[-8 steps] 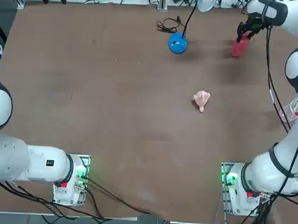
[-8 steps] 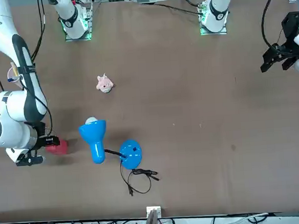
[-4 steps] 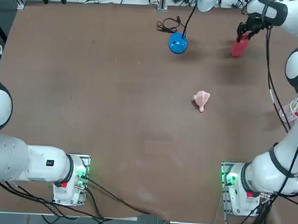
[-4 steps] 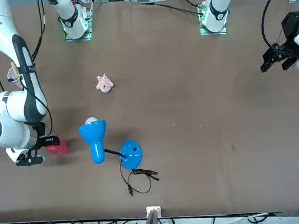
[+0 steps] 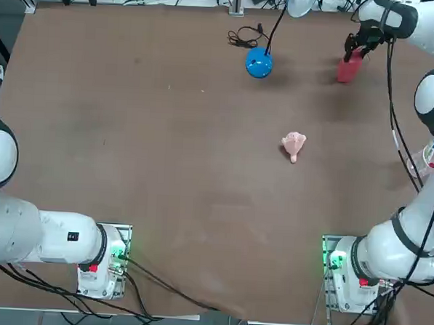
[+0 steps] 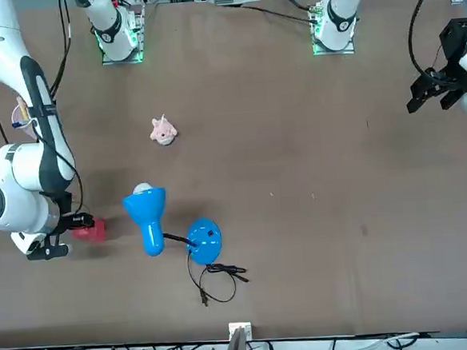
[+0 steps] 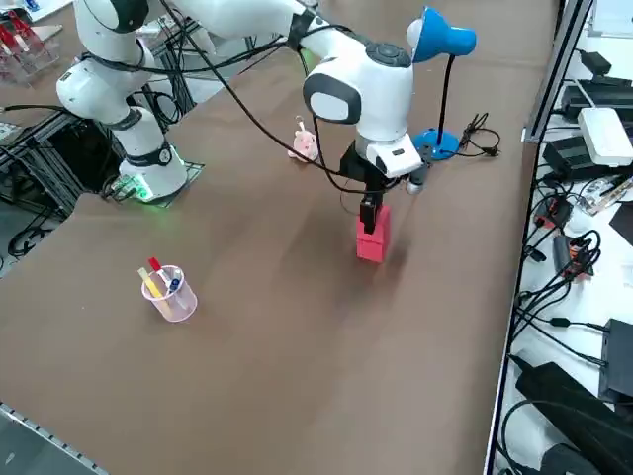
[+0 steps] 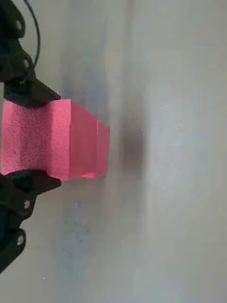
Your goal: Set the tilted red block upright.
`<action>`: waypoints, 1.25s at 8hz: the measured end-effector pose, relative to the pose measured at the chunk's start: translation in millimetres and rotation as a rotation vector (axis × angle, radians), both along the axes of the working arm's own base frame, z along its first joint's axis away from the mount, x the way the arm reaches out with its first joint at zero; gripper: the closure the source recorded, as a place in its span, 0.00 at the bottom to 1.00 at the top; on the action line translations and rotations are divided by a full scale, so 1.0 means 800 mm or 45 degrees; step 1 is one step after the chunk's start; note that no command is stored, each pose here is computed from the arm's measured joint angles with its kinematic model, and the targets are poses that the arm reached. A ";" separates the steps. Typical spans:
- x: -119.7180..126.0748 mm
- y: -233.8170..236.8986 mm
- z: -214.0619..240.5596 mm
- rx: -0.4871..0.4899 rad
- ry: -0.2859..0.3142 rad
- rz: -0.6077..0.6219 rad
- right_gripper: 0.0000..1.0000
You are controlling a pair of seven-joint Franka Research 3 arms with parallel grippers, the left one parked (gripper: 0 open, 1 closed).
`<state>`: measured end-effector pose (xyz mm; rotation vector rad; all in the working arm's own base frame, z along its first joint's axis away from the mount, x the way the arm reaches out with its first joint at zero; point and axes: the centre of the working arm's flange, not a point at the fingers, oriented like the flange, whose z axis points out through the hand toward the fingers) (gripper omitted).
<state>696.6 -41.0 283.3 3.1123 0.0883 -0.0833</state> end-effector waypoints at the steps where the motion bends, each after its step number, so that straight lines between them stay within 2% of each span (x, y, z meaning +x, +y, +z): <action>1: 0.000 -0.001 0.001 0.000 -0.002 -0.001 0.32; 10: 0.003 -0.003 0.005 -0.001 -0.015 -0.011 0.32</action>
